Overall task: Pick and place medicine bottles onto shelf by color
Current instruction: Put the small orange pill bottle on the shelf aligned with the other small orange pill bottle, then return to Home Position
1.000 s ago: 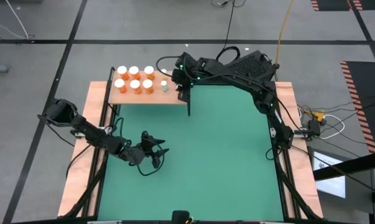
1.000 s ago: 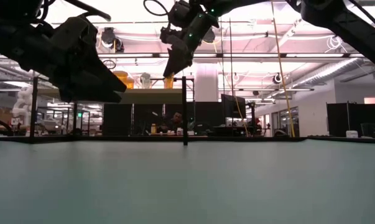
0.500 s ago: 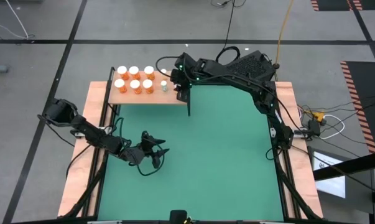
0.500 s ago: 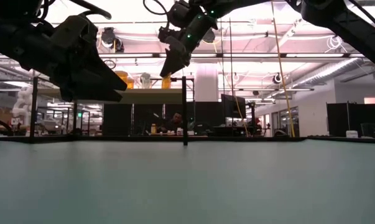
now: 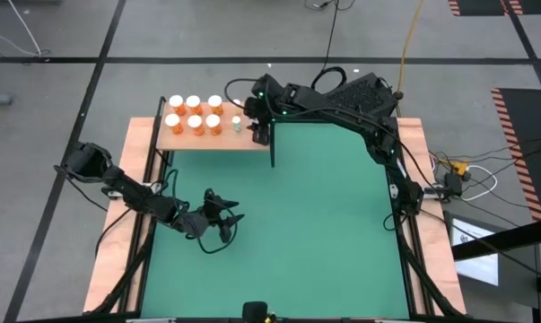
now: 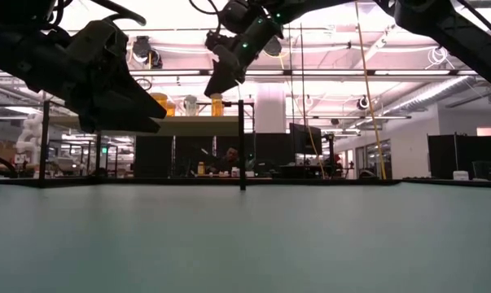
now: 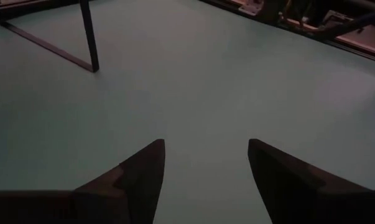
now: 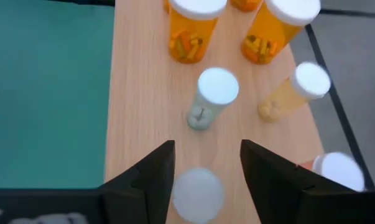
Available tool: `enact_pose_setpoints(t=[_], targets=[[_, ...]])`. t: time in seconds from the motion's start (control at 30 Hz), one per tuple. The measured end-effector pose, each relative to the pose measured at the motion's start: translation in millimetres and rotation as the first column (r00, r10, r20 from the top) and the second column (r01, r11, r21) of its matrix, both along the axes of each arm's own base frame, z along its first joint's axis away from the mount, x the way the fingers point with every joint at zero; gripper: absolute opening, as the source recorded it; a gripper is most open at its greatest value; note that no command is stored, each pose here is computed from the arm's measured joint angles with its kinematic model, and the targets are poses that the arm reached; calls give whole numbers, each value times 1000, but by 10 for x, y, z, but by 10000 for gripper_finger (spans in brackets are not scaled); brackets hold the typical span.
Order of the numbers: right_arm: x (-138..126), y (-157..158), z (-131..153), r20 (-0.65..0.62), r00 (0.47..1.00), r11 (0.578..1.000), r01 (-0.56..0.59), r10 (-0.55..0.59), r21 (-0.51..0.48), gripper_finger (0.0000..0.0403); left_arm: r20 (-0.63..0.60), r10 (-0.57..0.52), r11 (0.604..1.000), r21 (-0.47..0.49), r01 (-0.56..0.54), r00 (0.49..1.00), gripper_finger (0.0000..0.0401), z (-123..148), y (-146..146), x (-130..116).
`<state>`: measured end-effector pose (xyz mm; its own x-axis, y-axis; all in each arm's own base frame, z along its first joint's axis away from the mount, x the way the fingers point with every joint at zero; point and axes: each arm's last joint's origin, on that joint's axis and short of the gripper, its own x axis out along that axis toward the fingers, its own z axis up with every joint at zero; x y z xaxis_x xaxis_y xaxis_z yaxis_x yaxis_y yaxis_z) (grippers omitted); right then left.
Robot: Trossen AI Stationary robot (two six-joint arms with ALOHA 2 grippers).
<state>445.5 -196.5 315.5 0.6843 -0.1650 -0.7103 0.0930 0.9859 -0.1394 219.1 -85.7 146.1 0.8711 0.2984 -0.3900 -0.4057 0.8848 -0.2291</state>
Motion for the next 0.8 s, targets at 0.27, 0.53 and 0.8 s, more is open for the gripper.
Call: enact_pose_setpoints(t=[0.27,0.53,0.8], targets=[[-136,85,323,63,998,999,-24,27,-44,189,16,5,999,53,-5,1000,232,27,2,11],[-434,320,745,131,988,996,-83,77,37,190,64,-168,971,181,154,984,219,326,113,14],[-722,773,682,222,964,989,-150,147,-2,178,205,-151,952,295,86,967,124,824,355,-219]])
